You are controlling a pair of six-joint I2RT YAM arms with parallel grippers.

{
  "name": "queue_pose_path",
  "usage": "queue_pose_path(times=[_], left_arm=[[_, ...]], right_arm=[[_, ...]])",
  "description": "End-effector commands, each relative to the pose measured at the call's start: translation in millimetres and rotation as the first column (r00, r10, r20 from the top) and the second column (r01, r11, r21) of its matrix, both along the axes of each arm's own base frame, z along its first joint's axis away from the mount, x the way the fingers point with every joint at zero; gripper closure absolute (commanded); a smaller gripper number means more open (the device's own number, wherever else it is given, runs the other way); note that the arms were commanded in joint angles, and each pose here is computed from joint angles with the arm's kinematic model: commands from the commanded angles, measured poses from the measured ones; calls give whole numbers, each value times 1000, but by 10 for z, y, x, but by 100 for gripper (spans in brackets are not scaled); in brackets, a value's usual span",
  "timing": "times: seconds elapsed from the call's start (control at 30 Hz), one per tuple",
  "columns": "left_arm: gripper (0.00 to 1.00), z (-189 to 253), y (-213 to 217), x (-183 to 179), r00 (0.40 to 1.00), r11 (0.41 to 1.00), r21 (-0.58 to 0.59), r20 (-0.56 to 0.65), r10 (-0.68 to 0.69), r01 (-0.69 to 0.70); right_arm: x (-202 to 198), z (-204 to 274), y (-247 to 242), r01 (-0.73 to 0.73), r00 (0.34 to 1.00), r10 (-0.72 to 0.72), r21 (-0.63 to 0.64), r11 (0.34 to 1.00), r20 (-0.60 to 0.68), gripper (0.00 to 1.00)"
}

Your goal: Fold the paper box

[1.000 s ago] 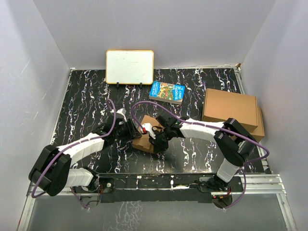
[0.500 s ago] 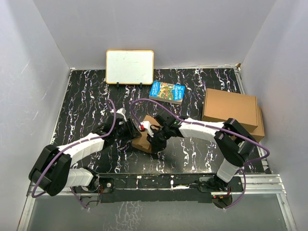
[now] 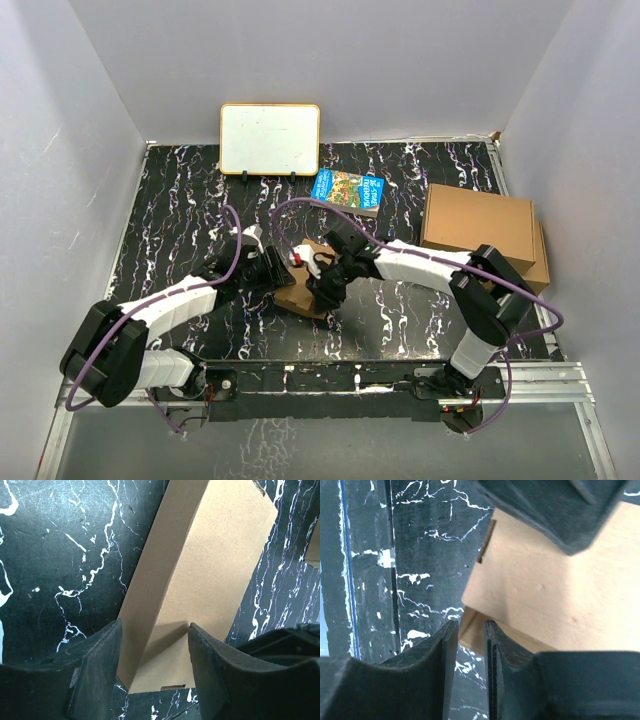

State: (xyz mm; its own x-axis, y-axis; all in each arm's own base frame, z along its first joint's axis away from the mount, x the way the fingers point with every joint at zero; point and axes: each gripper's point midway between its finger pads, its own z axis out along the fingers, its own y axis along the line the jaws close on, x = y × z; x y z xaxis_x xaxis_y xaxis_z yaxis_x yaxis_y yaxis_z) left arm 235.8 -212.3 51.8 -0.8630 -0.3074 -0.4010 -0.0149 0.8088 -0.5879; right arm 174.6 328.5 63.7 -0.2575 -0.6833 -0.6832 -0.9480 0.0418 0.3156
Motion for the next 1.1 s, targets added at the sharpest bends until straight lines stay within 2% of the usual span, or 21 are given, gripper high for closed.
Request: queue_pose_path(times=[0.0,0.13,0.27,0.33,0.43,0.5,0.6,0.7,0.9,1.07], left_arm=[[44,202,54,68,999,999,34,44,-4,2],[37,364,157,136,996,997,80,88,12,-19],[39,539,244,117,992,995,97,124,24,-36],[46,594,256,65,991,996,79,133,21,-32],[59,608,269,-67,992,999,47,123,17,-23],[71,554,297,-184,995,999,37,94,17,-21],[85,465,345,-383,999,1000,24,42,14,-15],[92,376,344,-562,1000,1000,-14,-7,3,-3],[91,186,284,-698,998,997,-70,-53,-23,19],[89,41,198,-623,996,997,-64,-77,-51,46]], right_arm=[[254,574,-41,-78,990,56,165,983,133,67],[437,805,-241,-58,987,20,238,969,161,64],[796,927,-434,65,972,-122,271,960,199,66],[1063,959,-572,170,943,-236,270,948,234,69],[1464,926,-744,311,871,-380,250,917,312,86],[1656,876,-812,357,835,-415,218,908,361,90],[1918,815,-841,382,804,-421,179,907,419,92],[2161,754,-808,374,791,-398,147,916,464,92],[2304,423,-669,308,854,-309,73,949,418,92],[2147,242,-572,229,892,-228,45,972,389,92]])
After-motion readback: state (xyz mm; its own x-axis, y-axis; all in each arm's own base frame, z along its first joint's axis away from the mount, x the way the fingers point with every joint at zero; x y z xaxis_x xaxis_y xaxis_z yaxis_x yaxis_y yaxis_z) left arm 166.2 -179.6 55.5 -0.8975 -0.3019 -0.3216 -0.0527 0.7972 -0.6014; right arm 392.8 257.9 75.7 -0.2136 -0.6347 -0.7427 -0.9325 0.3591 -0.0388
